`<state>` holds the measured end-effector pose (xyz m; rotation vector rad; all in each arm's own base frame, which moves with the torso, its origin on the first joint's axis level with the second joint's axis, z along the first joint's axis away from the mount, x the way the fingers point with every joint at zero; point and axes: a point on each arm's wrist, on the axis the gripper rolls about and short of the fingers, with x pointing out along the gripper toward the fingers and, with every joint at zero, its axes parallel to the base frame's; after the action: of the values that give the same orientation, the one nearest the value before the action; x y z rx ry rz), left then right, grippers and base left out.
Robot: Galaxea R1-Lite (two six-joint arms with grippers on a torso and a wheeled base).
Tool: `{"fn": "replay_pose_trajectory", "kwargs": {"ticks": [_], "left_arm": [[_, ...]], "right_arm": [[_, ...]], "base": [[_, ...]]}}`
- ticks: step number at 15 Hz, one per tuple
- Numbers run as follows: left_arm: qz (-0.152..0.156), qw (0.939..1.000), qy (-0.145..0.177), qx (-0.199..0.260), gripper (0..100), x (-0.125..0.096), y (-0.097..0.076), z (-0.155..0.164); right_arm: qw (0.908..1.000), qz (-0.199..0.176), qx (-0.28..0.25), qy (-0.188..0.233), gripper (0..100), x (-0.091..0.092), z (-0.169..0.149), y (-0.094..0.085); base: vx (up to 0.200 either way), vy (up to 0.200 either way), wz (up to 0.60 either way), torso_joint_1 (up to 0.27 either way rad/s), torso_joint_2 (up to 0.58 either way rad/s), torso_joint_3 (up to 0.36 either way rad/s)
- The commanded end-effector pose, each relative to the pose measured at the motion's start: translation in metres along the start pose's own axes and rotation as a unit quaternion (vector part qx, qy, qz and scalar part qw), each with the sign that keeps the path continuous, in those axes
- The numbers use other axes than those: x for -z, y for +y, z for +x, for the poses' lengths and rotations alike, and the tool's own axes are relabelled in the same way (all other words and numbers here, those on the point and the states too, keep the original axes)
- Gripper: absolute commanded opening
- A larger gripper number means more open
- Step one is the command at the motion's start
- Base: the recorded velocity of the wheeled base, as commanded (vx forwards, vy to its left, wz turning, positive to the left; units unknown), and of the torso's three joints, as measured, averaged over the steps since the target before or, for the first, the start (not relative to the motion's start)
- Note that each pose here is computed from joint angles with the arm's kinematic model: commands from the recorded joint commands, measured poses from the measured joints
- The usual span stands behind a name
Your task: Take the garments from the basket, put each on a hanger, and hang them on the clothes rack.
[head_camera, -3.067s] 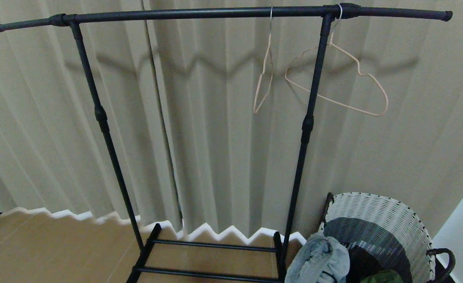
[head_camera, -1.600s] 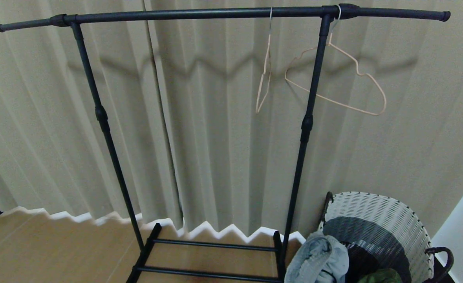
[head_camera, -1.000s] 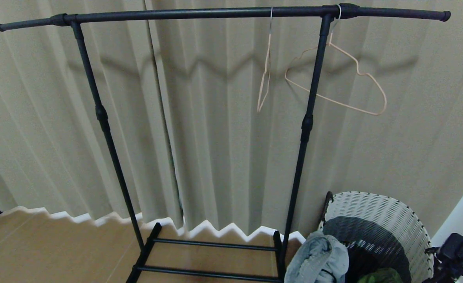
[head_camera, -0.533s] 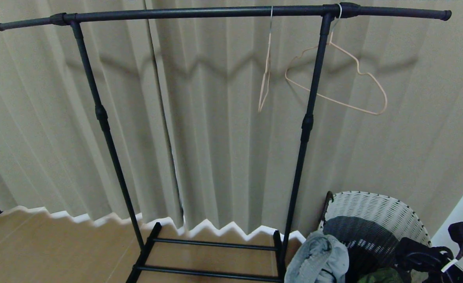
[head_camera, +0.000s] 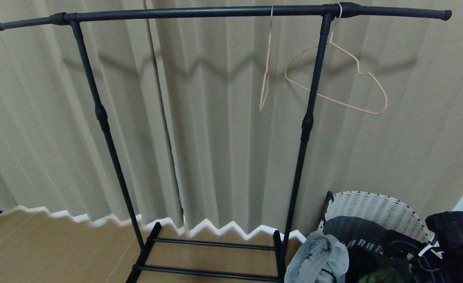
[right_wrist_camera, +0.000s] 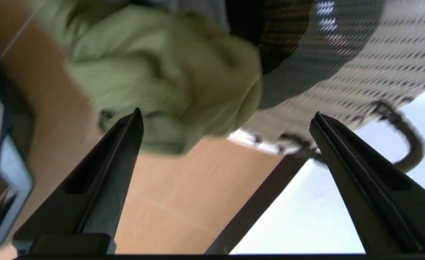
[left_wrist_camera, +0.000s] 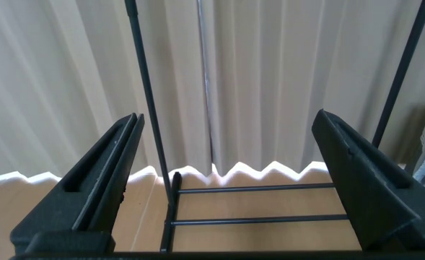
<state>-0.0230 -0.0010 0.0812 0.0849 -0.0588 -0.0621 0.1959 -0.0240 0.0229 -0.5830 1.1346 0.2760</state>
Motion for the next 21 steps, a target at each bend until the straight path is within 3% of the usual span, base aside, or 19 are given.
{"fn": "replay_pose_trajectory", "kwargs": {"ticks": [1, 7, 8, 11, 15, 17, 20, 21], "left_arm": [[0.000, 1.0000, 0.000, 0.000, 100, 0.000, 0.000, 0.000], [0.000, 1.0000, 0.000, 0.000, 100, 0.000, 0.000, 0.000], [0.000, 1.0000, 0.000, -0.001, 100, 0.000, 0.000, 0.000], [0.002, 1.0000, 0.000, -0.004, 100, 0.000, 0.000, 0.000], [-0.002, 1.0000, 0.000, -0.004, 100, 0.000, 0.000, 0.000], [-0.003, 1.0000, 0.000, -0.002, 100, 0.000, 0.000, 0.000], [-0.003, 1.0000, 0.000, 0.000, 100, 0.000, 0.000, 0.000], [-0.002, 1.0000, 0.000, 0.001, 100, 0.000, 0.000, 0.000]], "right_arm": [[0.9999, -0.001, -0.010, 0.011, 100, 0.001, 0.011, 0.000], [0.9999, -0.005, 0.010, -0.009, 100, 0.002, 0.014, -0.006], [0.9996, -0.005, 0.014, -0.024, 0, 0.002, 0.018, -0.005], [0.9992, -0.005, 0.011, -0.038, 0, 0.006, 0.027, -0.001], [0.9962, -0.005, 0.015, -0.086, 0, 0.010, 0.017, 0.005], [0.9851, -0.020, 0.064, -0.158, 0, 0.013, -0.031, 0.013], [0.9742, -0.017, 0.099, -0.202, 0, 0.007, -0.067, 0.009], [0.9703, 0.021, 0.102, -0.218, 0, 0.002, -0.091, 0.002]], "base": [[0.000, 0.000, 0.00, 0.000, 0.00, 0.000], [0.000, 0.000, 0.00, 0.000, 0.00, 0.000], [0.000, 0.000, 0.00, 0.000, 0.00, 0.000], [0.000, 0.000, 0.00, 0.000, 0.00, 0.000], [0.000, 0.000, 0.00, 0.000, 0.00, 0.000], [0.000, 0.000, 0.00, 0.000, 0.00, 0.000], [0.000, 0.000, 0.00, 0.000, 0.00, 0.000], [0.000, 0.000, 0.00, 0.000, 0.00, 0.000]]}}
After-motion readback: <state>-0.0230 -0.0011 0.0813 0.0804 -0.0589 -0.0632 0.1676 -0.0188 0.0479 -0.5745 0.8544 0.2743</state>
